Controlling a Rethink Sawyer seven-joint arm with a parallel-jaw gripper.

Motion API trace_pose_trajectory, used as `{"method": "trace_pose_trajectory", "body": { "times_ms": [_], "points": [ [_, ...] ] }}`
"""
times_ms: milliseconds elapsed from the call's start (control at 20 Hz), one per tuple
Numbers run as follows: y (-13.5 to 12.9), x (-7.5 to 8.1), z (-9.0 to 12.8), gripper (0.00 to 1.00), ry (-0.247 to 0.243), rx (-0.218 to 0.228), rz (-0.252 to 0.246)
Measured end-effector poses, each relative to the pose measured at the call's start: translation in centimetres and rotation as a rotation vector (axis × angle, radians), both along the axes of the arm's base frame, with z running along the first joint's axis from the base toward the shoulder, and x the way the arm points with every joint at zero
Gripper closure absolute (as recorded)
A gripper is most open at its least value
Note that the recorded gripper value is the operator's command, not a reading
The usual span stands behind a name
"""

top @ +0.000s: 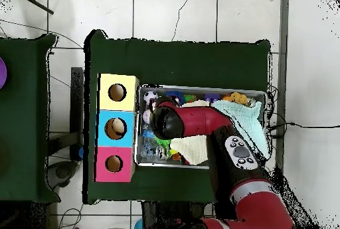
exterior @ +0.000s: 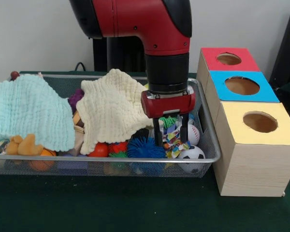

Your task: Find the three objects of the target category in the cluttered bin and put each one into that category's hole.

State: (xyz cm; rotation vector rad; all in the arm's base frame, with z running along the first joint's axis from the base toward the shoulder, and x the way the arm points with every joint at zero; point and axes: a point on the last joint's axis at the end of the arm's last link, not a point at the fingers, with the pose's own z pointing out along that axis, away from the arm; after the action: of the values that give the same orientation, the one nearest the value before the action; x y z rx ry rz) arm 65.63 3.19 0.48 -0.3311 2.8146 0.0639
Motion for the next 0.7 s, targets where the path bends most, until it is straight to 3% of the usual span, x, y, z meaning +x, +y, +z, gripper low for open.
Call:
{"method": "trace_pose_trajectory", "body": {
  "times_ms": [700],
  "points": [
    [-0.6,-0.7,-2.5,0.0,0.035,0.066,-0.036]
  ]
}}
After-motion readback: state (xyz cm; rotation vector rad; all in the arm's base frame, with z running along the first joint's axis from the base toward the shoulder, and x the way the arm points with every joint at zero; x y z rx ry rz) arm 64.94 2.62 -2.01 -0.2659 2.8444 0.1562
